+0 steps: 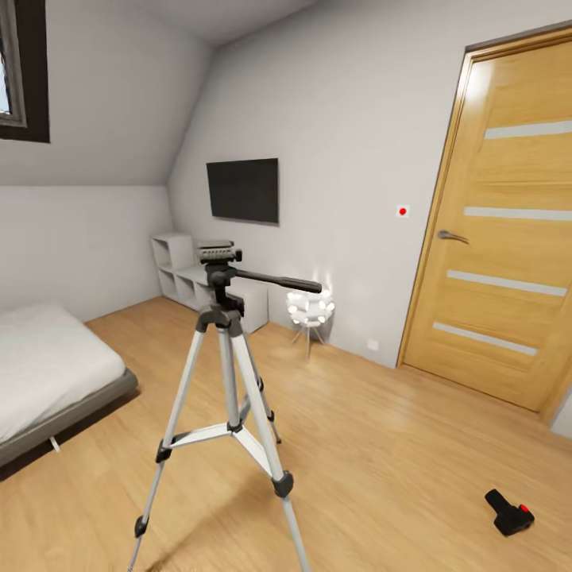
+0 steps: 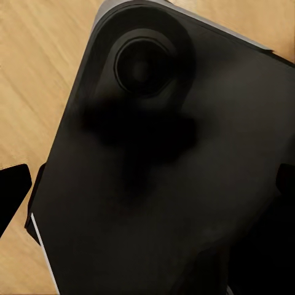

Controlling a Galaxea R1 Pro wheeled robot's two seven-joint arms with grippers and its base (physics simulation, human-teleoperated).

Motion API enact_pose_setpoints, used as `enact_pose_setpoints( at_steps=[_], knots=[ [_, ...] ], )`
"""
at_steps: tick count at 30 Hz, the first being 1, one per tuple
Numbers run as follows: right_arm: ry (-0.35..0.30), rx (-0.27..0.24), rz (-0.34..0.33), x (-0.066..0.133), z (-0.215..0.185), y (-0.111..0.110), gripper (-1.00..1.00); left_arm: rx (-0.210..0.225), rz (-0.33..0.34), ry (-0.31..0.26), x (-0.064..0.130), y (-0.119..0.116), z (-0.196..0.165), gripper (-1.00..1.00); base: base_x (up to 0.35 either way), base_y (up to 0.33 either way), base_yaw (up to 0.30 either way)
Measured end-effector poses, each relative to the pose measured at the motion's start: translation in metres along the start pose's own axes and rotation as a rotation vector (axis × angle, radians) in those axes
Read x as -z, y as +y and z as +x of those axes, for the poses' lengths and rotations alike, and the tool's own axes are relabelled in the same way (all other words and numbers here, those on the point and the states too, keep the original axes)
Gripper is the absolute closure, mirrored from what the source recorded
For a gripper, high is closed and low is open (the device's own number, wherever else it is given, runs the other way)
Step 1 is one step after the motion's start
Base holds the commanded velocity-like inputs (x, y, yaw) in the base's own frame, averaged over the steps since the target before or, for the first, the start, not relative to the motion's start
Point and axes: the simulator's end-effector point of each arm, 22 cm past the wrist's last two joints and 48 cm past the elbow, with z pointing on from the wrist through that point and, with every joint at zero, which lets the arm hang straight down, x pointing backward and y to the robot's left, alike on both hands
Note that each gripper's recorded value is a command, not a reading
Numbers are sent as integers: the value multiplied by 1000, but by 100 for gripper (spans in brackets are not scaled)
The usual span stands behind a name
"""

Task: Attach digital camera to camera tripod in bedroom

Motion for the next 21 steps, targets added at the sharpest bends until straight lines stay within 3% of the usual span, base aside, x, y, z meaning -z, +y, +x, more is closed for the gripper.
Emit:
enact_pose_setpoints(
  at_steps=[14, 21],
  knots=[
    [-1, 0, 2, 0, 0, -1, -100, 0, 0, 0, 0, 0, 0, -100, 0, 0, 296],
    [-2, -1, 2, 0, 0, -1, -100, 0, 0, 0, 0, 0, 0, -100, 0, 0, 100]
  ],
)
